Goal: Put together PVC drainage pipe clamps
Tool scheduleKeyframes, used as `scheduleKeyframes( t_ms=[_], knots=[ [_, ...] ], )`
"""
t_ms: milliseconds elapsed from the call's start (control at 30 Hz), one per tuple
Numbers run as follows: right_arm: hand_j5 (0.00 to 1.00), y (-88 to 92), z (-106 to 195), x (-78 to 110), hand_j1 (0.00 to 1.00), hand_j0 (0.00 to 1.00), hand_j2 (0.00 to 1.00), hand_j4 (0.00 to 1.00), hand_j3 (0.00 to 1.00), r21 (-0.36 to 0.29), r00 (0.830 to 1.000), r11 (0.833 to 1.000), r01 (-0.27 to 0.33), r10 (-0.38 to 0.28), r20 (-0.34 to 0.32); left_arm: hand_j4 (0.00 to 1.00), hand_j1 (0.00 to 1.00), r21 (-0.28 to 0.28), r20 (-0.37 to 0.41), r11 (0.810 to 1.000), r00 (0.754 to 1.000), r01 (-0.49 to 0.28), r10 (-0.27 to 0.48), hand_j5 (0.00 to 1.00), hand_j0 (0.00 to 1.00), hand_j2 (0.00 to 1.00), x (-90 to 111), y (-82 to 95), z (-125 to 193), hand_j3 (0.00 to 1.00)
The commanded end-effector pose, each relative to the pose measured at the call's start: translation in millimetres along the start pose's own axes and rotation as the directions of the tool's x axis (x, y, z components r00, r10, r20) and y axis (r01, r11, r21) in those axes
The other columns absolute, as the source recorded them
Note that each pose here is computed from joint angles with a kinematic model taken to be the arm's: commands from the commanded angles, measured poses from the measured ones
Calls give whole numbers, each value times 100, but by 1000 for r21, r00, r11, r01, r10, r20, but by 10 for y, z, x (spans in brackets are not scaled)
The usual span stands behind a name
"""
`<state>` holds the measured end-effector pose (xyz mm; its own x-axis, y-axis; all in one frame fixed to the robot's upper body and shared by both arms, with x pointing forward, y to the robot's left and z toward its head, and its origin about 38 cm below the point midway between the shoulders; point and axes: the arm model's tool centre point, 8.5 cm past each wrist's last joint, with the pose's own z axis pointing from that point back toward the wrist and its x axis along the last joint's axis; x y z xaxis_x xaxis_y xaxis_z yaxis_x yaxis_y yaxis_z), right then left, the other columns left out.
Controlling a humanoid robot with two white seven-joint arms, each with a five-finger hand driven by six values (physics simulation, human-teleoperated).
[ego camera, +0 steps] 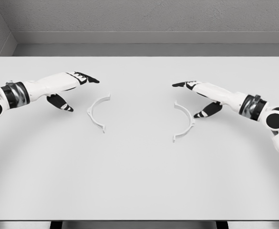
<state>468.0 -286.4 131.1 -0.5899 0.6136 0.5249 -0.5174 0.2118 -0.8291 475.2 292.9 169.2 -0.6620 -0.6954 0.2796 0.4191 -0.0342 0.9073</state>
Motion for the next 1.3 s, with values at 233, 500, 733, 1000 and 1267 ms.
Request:
scheduleKeyframes(
  t_ms=[233,500,733,1000,1267],
  knots=[
    [100,-399,578,-189,100,100,100,100,100,-79,994,995,-55,47,-95,100,100,0,37,1000,999,-13,13,100,100,100,121,-49,-164,100],
    [100,-226,505,28,100,100,100,100,100,-54,997,996,-68,67,-25,100,100,-8,54,1000,998,-14,14,100,100,100,178,-86,-228,100],
    [100,-10,446,190,100,100,100,100,100,-32,998,998,-60,61,28,100,100,-6,68,1000,998,-18,18,100,100,100,225,-100,-287,100],
    [100,85,405,227,100,100,100,100,100,-21,998,999,-46,47,44,100,100,-29,88,1000,996,-12,15,100,100,100,322,-190,-415,100],
    [100,152,332,225,100,100,100,100,100,-21,998,999,-26,27,50,100,100,-43,124,999,992,1,5,100,100,100,488,-250,-597,100]
  ],
)
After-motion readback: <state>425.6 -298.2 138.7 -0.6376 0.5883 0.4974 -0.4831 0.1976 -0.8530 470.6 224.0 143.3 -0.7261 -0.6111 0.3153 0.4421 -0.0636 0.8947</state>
